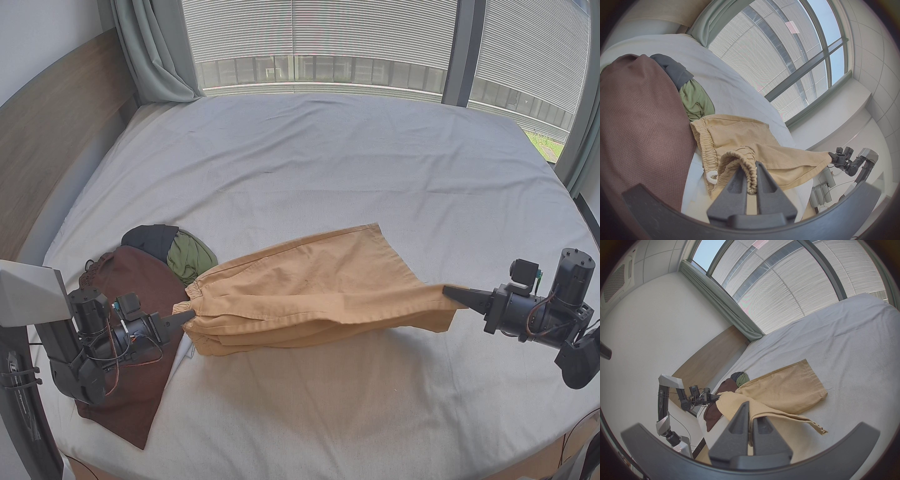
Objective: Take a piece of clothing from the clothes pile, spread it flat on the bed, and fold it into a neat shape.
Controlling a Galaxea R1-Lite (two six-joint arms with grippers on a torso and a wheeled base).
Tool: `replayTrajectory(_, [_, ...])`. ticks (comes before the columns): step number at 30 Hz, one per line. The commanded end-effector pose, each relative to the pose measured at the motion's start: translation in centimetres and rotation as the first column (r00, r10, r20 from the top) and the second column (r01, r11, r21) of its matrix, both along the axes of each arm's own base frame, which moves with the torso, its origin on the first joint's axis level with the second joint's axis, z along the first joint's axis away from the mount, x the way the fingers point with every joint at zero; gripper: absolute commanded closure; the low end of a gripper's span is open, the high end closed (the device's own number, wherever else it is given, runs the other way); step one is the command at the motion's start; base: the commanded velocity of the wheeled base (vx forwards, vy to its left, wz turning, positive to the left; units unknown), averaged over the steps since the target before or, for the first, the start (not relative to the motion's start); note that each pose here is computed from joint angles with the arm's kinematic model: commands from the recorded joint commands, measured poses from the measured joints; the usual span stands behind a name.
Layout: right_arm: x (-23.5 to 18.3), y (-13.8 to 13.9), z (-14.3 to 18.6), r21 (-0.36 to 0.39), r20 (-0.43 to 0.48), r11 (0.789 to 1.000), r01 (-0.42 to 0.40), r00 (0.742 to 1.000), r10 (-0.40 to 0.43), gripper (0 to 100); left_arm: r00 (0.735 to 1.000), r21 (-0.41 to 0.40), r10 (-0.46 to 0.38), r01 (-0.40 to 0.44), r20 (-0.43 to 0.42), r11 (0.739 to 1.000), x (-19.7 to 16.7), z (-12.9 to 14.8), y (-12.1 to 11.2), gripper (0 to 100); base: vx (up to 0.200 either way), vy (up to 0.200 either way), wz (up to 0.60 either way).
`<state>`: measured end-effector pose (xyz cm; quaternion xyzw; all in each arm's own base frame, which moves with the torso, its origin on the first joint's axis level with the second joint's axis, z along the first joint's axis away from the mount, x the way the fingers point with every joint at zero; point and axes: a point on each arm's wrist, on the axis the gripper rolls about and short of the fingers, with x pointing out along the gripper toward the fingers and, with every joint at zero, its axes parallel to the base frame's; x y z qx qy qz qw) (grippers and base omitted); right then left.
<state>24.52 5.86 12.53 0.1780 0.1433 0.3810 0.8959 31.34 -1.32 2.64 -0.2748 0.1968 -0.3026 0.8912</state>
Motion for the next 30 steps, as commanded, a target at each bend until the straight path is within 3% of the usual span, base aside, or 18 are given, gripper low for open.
replayTrajectory(1, [1.7, 0.4, -0.4, 0.0, -0.019, 1.0, -0.002, 1.0, 0.002, 100, 1.0, -0.001, -0.009, 0.009, 0.013, 1.0, 0.3, 0.2, -0.3, 100, 0.0, 0.0, 0.0])
replayTrajectory(30, [7.2, 1.0, 3.5, 0.075, -0.017, 0.997, 0.02, 1.0, -0.019, 100, 0.992, -0.069, 0.116, -0.113, 0.04, 0.991, 2.2, 1.8, -0.6, 100, 0.0, 0.0, 0.0])
